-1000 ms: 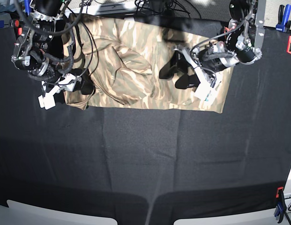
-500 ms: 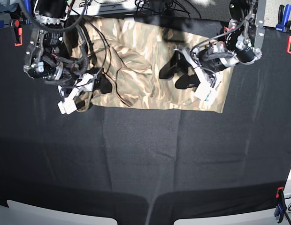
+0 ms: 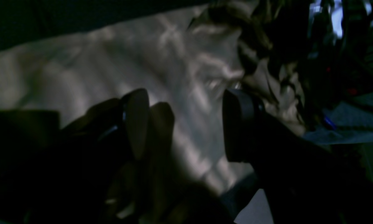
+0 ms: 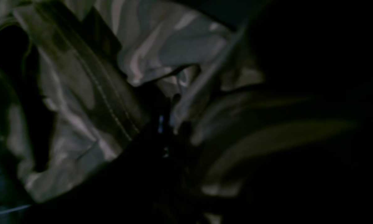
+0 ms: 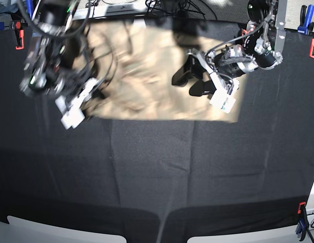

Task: Layout the t-shirt on the table in an organized manner, then fold the t-shirt properly
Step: 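Grasp the other strip end with the right gripper and fold it over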

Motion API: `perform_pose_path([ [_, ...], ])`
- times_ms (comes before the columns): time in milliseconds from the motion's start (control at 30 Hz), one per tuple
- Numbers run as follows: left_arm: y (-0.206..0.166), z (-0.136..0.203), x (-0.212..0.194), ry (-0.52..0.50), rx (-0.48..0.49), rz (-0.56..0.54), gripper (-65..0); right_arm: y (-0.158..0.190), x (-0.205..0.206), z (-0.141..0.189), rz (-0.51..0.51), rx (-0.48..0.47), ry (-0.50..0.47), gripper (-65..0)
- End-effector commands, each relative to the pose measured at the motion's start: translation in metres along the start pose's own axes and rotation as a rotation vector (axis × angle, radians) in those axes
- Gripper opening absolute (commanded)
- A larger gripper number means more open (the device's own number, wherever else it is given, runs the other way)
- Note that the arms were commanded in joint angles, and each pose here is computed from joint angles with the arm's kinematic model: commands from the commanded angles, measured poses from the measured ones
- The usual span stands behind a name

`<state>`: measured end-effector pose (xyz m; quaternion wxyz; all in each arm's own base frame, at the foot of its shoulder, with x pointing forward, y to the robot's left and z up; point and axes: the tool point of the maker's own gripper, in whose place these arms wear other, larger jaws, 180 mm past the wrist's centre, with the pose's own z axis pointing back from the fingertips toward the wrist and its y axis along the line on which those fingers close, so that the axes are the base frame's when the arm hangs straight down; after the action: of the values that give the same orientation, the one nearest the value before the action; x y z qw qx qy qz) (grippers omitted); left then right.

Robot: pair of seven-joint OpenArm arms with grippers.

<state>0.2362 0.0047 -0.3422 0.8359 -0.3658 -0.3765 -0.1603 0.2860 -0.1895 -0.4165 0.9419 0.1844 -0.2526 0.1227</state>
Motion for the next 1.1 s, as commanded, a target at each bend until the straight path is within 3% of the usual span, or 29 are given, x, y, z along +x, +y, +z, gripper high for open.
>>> perform_pose_path([
  [0, -0.006, 0.001, 0.014, -0.049, -0.022, -0.017, -30.2, -0.017, 0.022, 0.013, 0.029, -0.053, -0.044, -65.0],
  [367, -0.005, 0.001, 0.014, -0.048, -0.021, -0.017, -30.2, -0.095, 0.092, 0.091, 0.15, -0.292, -0.116, -65.0],
  [533, -0.006, 0.001, 0.014, -0.048, -0.022, -0.017, -30.2, -0.138, 0.111, 0.133, 0.116, -0.505, -0.1, -65.0],
  [867, -0.006, 0.001, 0.014, -0.048, -0.022, -0.017, -30.2, -0.139, 0.111, 0.128, 0.062, -0.548, -0.097, -65.0],
  [1067, -0.006, 0.001, 0.014, -0.048, -0.022, -0.017, -30.2, -0.115, 0.122, 0.111, 0.049, -0.509, -0.149, -65.0],
])
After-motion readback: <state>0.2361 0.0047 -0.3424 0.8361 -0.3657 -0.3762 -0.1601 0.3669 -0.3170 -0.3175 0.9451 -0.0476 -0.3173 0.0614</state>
